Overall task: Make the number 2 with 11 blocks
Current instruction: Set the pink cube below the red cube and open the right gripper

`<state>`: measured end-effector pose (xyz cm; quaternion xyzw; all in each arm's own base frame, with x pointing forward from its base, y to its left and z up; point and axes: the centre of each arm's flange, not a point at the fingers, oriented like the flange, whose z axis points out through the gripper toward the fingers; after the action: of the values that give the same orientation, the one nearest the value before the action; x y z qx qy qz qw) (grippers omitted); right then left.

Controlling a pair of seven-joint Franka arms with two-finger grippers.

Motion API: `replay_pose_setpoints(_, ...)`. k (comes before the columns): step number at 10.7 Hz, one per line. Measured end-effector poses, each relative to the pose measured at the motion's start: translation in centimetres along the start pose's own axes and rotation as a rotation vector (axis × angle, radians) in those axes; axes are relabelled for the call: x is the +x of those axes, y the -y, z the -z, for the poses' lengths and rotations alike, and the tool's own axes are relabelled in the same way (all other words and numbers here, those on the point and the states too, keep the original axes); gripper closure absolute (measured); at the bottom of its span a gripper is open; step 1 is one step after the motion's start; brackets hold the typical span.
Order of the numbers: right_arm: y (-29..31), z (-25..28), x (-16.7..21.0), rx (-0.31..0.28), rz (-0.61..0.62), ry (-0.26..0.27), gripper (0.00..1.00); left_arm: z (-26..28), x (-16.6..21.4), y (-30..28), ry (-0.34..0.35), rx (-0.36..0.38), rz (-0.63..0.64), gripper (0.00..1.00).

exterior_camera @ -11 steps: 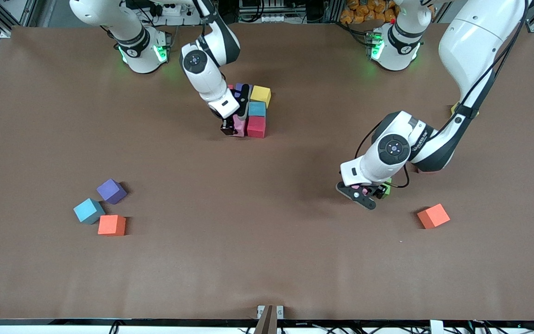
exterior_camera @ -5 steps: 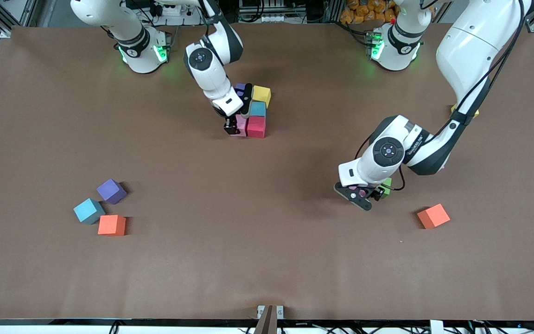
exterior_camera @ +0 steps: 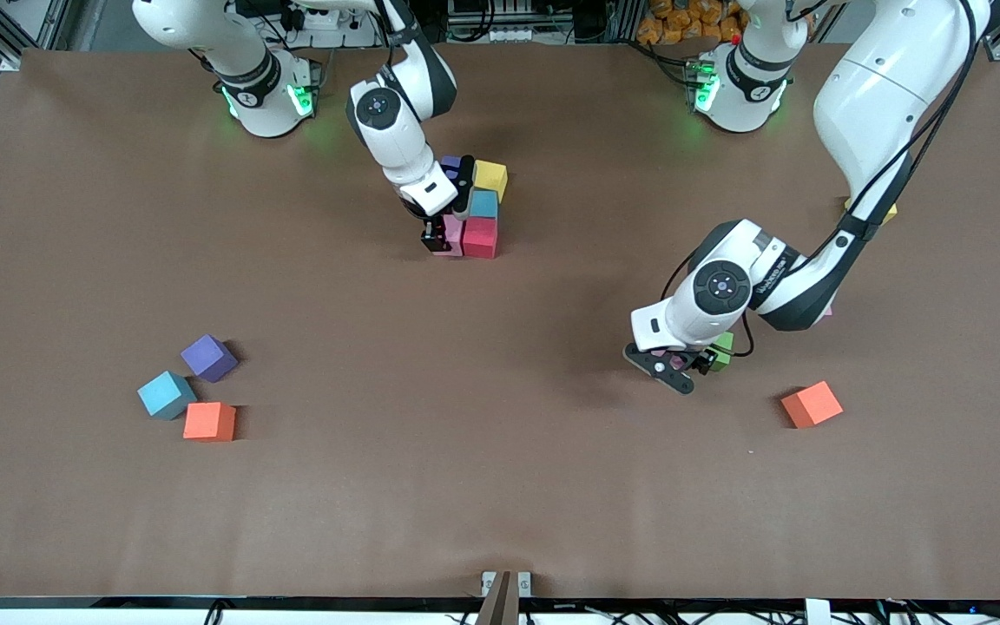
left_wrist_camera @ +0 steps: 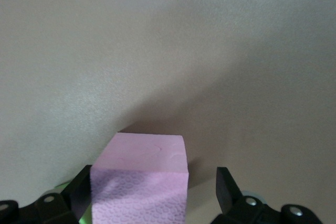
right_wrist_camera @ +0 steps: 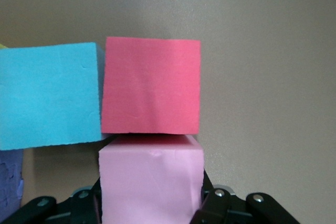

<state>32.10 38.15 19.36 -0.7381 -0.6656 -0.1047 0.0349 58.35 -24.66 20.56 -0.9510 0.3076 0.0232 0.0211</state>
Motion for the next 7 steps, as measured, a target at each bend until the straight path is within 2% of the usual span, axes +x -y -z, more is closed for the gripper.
replay_pose_setpoints(2, 0.11, -0.08, 0.09, -0.008, 0.002, -0.002, 0.37, -0.32, -0.2, -0.05, 0.005, 0.001, 0.016, 0.01)
replay_pose_setpoints(4, 0.17, -0.11, 0.15, -0.012, 0.004, -0.003, 0.37, -0.35, -0.25, 0.13, 0.006, 0.001, 0.019, 0.23)
replay_pose_setpoints(5, 0.17, -0.11, 0.15, -0.013, 0.004, -0.003, 0.36, -0.31, -0.24, 0.15, 0.005, 0.001, 0.019, 0.39)
replay_pose_setpoints(7, 0.26, -0.48, 0.04, -0.019, 0.0, 0.002, 0.12, -0.26, -0.24, 0.17, 0.004, 0.002, 0.019, 0.4)
